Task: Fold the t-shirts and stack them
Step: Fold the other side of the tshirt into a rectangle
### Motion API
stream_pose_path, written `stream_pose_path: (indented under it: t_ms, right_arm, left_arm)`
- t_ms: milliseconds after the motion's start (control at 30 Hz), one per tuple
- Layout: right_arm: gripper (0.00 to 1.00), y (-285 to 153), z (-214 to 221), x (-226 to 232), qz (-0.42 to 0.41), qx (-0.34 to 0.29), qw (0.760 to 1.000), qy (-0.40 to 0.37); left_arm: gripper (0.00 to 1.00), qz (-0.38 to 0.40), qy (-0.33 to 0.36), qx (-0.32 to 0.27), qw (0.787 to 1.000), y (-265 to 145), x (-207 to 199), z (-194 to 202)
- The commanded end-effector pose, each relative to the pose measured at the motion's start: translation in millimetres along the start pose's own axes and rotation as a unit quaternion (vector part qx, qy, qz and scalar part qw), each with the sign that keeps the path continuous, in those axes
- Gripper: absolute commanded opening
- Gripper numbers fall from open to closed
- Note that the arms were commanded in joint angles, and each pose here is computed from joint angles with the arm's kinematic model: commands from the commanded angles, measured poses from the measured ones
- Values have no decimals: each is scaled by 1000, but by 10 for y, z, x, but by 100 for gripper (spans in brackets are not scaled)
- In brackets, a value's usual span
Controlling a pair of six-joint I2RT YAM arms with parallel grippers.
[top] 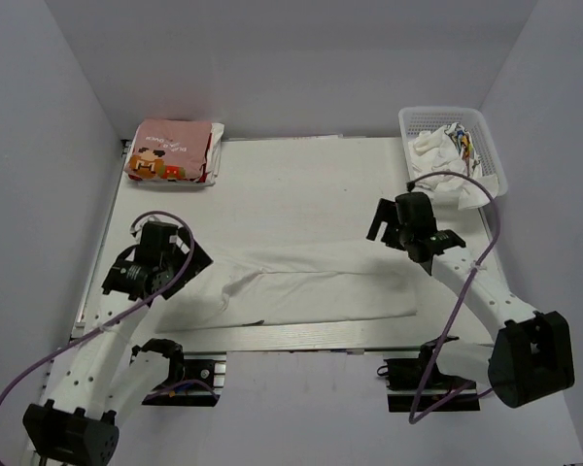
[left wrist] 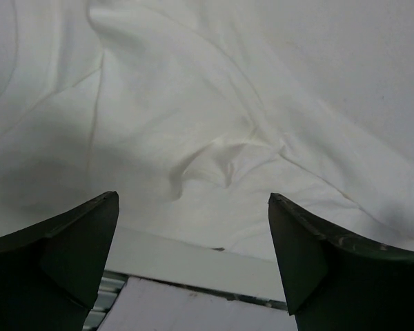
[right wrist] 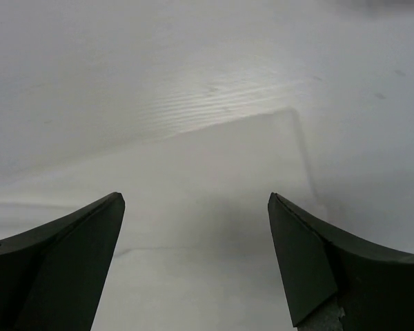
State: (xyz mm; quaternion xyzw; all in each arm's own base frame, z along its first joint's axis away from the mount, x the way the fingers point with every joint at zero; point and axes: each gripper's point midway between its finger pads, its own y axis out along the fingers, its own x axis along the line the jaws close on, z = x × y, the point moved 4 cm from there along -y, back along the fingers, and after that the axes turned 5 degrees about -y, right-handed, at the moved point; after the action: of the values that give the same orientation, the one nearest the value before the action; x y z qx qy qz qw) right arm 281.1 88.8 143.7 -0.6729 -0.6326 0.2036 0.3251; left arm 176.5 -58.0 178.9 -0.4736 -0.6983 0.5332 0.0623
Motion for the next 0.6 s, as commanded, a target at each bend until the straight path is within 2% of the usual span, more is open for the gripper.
stream_pose_path:
  t_ms: [0, 100, 133, 233, 267, 367, 400, 433, 467, 567]
  right_arm:
    - [90, -244, -255, 750, -228, -70, 968, -82]
    - [90, -373, -252, 1212, -293, -73, 942, -145]
    - [90, -327, -76, 1412, -320, -46, 931, -170]
    - [90, -456, -4, 1911, -392, -44, 892, -221]
    - [90, -544, 246, 2184, -444, -25, 859, -252]
    - [90, -658, 488, 2566, -499, -21, 810, -308]
    - [90, -656, 556, 2745, -519, -52, 784, -337]
    - [90, -655, 691, 2808, -525, -61, 768, -360]
    - [90, -549, 831, 2889, -525, -56, 762, -374]
    - [90, -601, 722, 3167, -540, -80, 735, -402]
  left_arm:
    - [99, 36, 14, -2, 999, 302, -296, -124]
    - [99, 4, 4, -22, 1000, 475, -393, -303]
    - [99, -17, 7, -21, 1000, 575, -430, -358]
    - [99, -46, 1, -53, 998, 797, -447, -484]
    - [99, -72, -7, -62, 995, 955, -412, -508]
    - [99, -118, -14, -59, 991, 1210, -277, -521]
    - [99, -141, -27, -58, 988, 1374, -194, -544]
    - [99, -152, -25, -55, 986, 1455, -139, -508]
    - [99, -143, -33, -35, 988, 1529, -127, -460]
    - [96, -99, -30, -9, 995, 1720, -212, -389]
